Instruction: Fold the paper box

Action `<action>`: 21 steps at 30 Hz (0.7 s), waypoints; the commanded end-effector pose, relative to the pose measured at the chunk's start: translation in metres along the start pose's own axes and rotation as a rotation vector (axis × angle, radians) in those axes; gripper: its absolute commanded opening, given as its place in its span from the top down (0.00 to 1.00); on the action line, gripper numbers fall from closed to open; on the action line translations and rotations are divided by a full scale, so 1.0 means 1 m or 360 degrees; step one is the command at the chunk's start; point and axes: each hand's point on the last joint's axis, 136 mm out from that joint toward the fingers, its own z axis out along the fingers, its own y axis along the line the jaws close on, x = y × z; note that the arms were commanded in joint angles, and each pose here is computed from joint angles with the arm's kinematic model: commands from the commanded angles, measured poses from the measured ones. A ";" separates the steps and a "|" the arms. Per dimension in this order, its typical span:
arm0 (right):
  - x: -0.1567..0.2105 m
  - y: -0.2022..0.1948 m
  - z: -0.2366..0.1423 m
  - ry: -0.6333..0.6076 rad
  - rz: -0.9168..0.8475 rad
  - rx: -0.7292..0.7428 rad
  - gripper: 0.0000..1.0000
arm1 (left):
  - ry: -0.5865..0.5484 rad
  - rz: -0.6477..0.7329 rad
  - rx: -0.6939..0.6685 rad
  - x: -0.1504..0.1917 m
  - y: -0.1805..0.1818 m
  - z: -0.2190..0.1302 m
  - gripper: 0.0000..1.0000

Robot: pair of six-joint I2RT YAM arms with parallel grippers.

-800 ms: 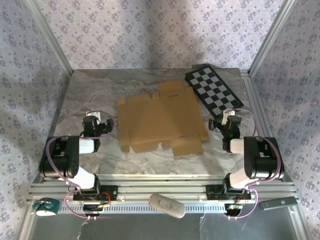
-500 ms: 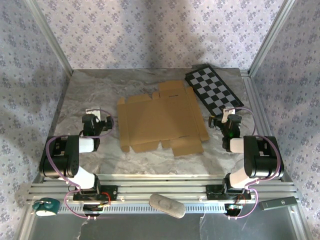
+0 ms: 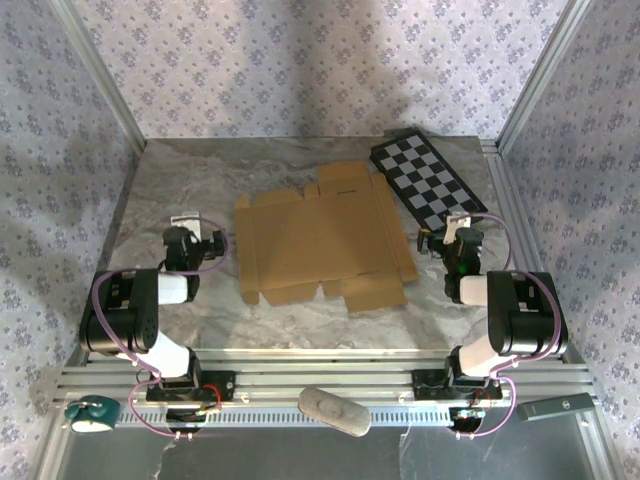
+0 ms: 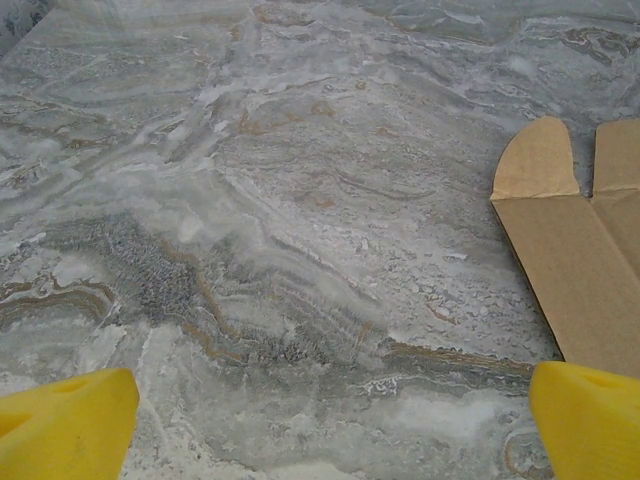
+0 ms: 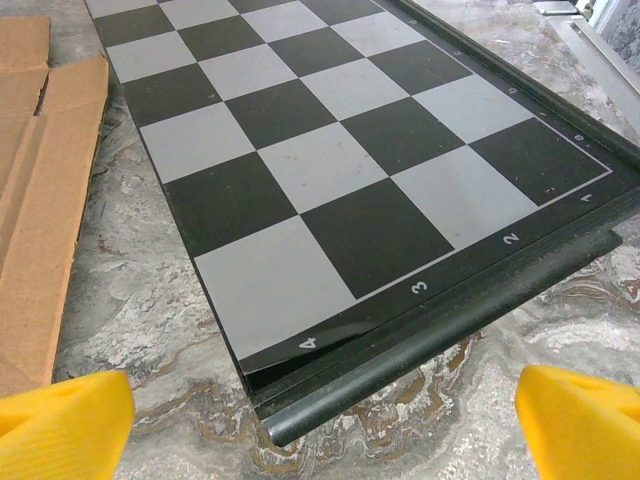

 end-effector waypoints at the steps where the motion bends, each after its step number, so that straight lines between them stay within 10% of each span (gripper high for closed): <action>1: -0.014 -0.001 0.004 -0.0062 -0.0029 0.0022 0.00 | -0.0088 0.0016 0.0024 -0.019 -0.002 0.003 0.00; 8: -0.040 -0.020 -0.013 -0.0062 -0.0017 0.0289 0.00 | -0.0091 0.0056 -0.0107 -0.044 0.002 -0.011 0.00; 15: -0.188 -0.034 -0.086 -0.0336 0.0301 0.0609 0.01 | -0.0425 -0.0378 -0.0406 -0.161 0.006 -0.067 0.00; 18: -0.204 -0.036 -0.087 0.0070 0.0873 0.0475 0.00 | 0.0075 -0.1164 -0.0413 -0.159 0.006 -0.076 0.00; 21: -0.195 0.006 -0.044 0.0408 0.1046 0.0017 0.00 | 0.0357 -0.1463 0.0218 -0.167 -0.065 -0.042 0.10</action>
